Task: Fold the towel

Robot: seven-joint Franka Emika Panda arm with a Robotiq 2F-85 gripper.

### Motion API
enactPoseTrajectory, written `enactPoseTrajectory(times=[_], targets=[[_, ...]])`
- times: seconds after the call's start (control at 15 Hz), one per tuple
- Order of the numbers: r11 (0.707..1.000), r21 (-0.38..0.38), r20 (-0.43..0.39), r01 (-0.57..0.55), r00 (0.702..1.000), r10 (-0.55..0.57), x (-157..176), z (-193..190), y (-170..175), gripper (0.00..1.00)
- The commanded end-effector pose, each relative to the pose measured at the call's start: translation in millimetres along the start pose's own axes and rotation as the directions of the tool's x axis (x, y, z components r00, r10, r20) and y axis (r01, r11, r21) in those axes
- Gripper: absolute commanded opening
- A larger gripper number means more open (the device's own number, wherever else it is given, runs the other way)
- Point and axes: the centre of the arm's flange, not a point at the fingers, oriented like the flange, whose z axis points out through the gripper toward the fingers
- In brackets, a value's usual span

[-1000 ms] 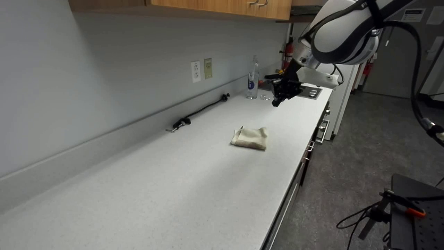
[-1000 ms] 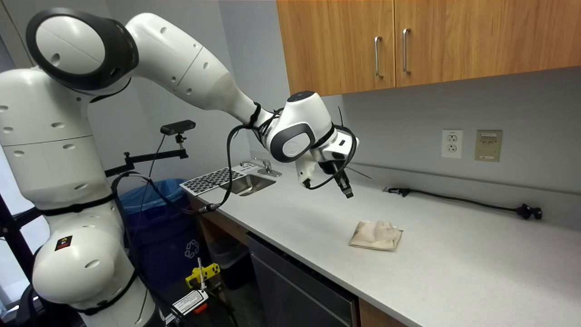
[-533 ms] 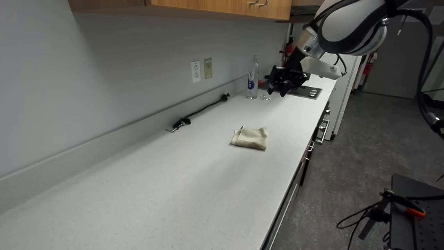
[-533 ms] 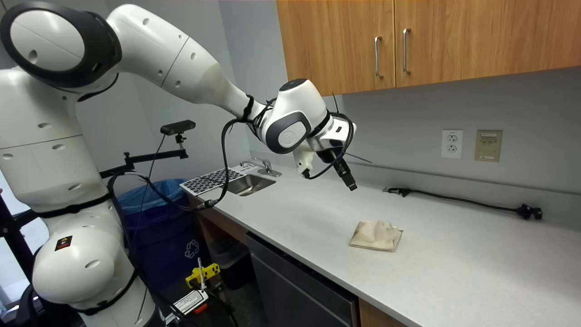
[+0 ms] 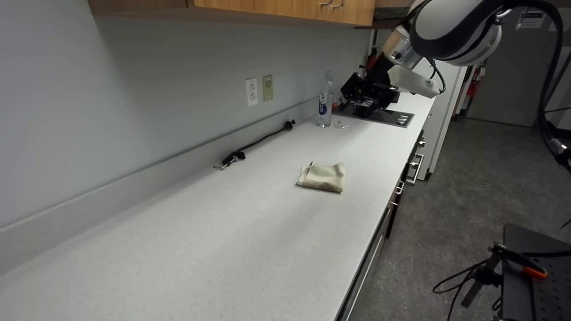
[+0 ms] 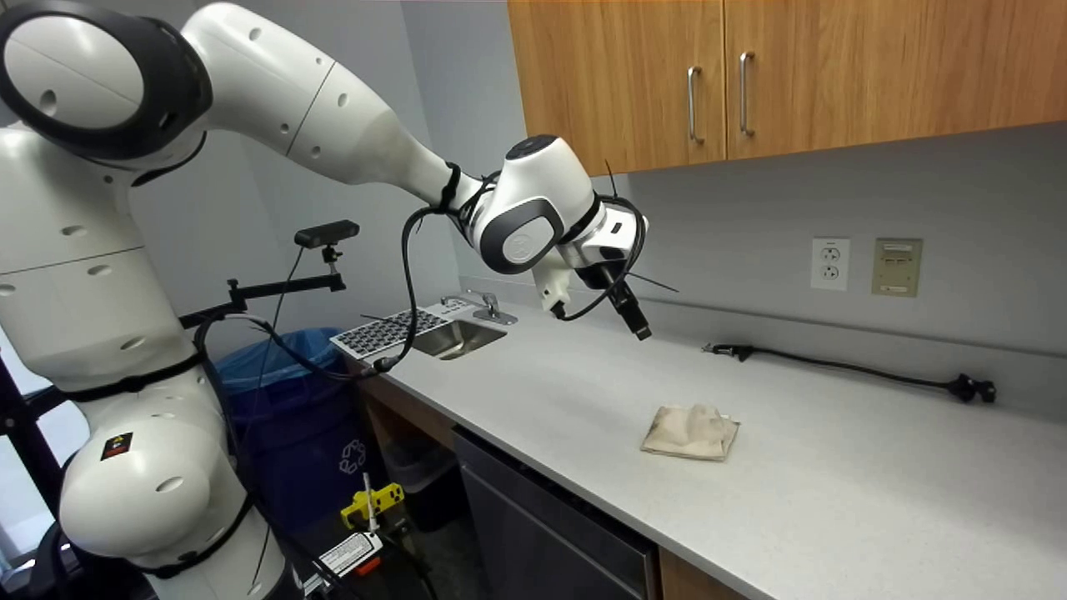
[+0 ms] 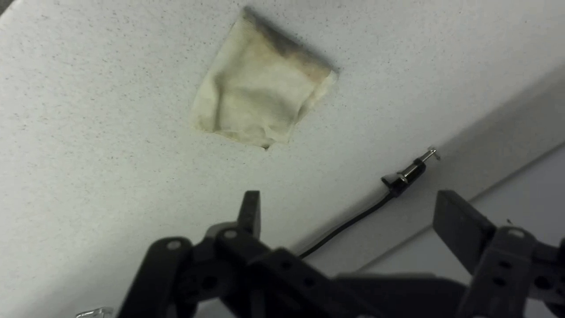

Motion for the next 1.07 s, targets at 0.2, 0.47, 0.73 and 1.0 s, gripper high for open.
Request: enactPoseTrajectory(times=[0.2,0.47,0.73,1.0], targets=[[1.0,0.016,0.012,0.01,1.0,-0.01,-4.0,0.7,-5.9,1.0],[1.0,0.018,0.013,0.012,1.0,-0.012,-5.1,1.1,-7.3,1.0],[1.0,0.018,0.014,0.012,1.0,-0.012,-5.2,1.2,-7.3,1.0],[1.0,0.017,0.014,0.012,1.0,-0.012,-5.2,1.2,-7.3,1.0]])
